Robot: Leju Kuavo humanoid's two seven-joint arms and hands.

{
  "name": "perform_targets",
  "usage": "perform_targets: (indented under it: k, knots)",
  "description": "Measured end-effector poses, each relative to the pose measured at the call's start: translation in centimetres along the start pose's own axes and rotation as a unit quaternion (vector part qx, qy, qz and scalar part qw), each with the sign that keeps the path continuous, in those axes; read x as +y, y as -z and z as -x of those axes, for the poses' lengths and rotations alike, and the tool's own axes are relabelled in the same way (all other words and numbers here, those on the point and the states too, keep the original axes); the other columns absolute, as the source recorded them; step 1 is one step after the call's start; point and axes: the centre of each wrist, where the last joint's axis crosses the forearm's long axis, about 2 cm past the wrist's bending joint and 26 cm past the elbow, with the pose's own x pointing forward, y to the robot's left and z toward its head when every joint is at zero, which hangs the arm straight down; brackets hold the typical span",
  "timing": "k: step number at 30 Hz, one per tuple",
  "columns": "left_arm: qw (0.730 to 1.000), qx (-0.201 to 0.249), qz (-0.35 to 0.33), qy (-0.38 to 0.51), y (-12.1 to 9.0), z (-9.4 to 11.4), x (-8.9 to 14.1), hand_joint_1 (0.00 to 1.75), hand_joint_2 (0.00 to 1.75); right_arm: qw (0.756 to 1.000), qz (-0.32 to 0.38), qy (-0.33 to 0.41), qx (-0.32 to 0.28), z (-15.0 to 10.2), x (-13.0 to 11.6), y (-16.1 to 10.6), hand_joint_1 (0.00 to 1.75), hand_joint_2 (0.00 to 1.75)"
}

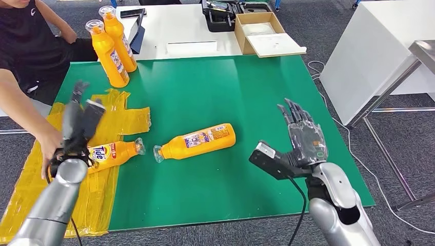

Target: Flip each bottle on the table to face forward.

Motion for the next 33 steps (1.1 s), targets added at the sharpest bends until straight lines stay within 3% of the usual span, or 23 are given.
perform_targets:
  k: [3, 6, 16, 26, 33]
  knots:
    - [0.993, -0.035, -0.049, -0.102, 2.9, -3.3, 2.6, 0.00, 0.00, 1.000, -0.005, -0.020, -0.005, 0.7, -0.4, 2.9, 0.00, 1.75]
    - [0.985, -0.072, -0.072, -0.142, 4.4, -5.4, 4.0, 0.00, 0.00, 0.998, -0.013, -0.057, -0.013, 1.1, -0.4, 5.7, 0.00, 1.75]
    - [0.974, -0.115, -0.078, -0.178, 6.9, -9.0, 4.4, 0.00, 0.00, 0.993, -0.059, -0.101, -0.027, -0.1, 0.9, 11.9, 0.00, 1.75]
    - [0.972, -0.122, -0.075, -0.187, 7.8, -10.3, 3.8, 0.00, 0.00, 0.981, -0.140, -0.087, -0.107, -6.5, 4.4, 12.4, 0.00, 1.75]
    - [0.972, -0.120, -0.069, -0.188, 8.4, -10.5, 3.5, 0.00, 0.00, 0.967, -0.181, -0.106, -0.143, -8.6, 6.3, 11.6, 0.00, 1.75]
